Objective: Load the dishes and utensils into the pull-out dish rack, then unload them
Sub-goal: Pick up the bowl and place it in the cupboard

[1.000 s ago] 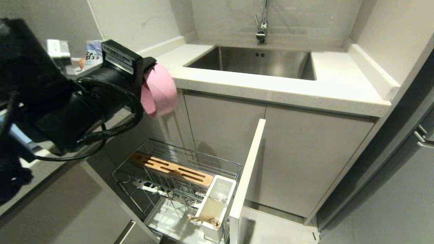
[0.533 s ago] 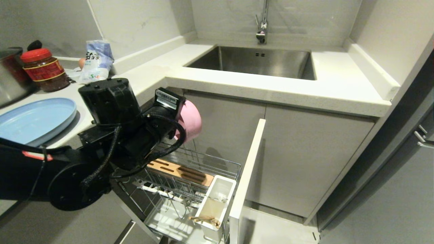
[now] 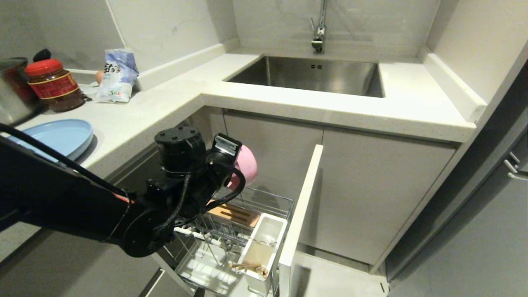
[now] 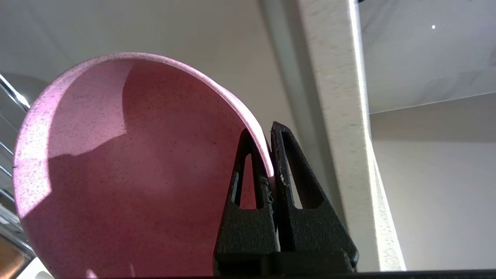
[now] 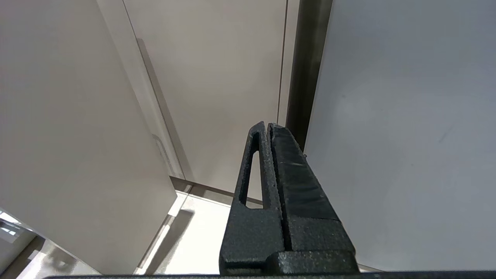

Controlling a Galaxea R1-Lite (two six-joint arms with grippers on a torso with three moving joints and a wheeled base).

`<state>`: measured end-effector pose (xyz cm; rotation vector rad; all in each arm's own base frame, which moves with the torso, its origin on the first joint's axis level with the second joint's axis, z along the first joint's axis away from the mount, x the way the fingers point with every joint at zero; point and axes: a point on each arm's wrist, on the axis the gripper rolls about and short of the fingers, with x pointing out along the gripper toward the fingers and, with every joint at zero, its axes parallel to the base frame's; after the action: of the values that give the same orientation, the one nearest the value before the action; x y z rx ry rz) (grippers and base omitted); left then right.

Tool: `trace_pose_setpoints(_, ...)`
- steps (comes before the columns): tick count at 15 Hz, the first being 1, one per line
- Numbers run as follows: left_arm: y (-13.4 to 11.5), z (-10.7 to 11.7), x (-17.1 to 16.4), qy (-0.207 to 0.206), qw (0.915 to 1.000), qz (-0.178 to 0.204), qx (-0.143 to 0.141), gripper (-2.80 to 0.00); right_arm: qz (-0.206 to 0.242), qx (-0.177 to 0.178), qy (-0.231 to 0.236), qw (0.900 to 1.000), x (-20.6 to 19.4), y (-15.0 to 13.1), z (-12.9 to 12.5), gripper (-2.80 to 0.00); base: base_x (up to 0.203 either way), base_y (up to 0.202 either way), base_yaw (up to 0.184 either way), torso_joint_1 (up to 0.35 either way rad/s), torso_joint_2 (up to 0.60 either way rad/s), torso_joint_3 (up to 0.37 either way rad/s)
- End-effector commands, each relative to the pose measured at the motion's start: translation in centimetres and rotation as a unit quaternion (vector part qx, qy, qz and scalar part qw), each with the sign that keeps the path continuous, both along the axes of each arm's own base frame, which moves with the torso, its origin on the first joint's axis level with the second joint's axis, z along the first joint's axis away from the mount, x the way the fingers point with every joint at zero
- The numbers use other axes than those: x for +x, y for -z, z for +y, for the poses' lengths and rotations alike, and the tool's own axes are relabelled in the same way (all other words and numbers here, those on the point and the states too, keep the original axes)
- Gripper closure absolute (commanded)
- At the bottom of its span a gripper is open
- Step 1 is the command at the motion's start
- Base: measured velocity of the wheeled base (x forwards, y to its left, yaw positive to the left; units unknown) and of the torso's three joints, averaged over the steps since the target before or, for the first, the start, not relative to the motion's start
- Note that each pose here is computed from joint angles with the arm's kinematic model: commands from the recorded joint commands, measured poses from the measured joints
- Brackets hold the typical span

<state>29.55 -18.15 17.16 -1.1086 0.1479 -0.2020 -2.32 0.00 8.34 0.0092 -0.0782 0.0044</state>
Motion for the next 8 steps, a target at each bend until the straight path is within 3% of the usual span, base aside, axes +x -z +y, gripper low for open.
trace_pose_setpoints(1,2.7,-0.2,1.2,-0.008,0.9999,0.009,0.000,0.00,0.012,0.000,0.000,1.000,0.2,0.7,0.0,0.00,0.000,0.000,0.000,0.000,0.00,0.000)
trace_pose_setpoints(8,8.2,-0.5,3.5,-0.028,0.9994,0.018,-0.005,0.00,0.012,0.000,0.000,1.000,0.2,0.7,0.0,0.00,0.000,0.000,0.000,0.000,0.00,0.000)
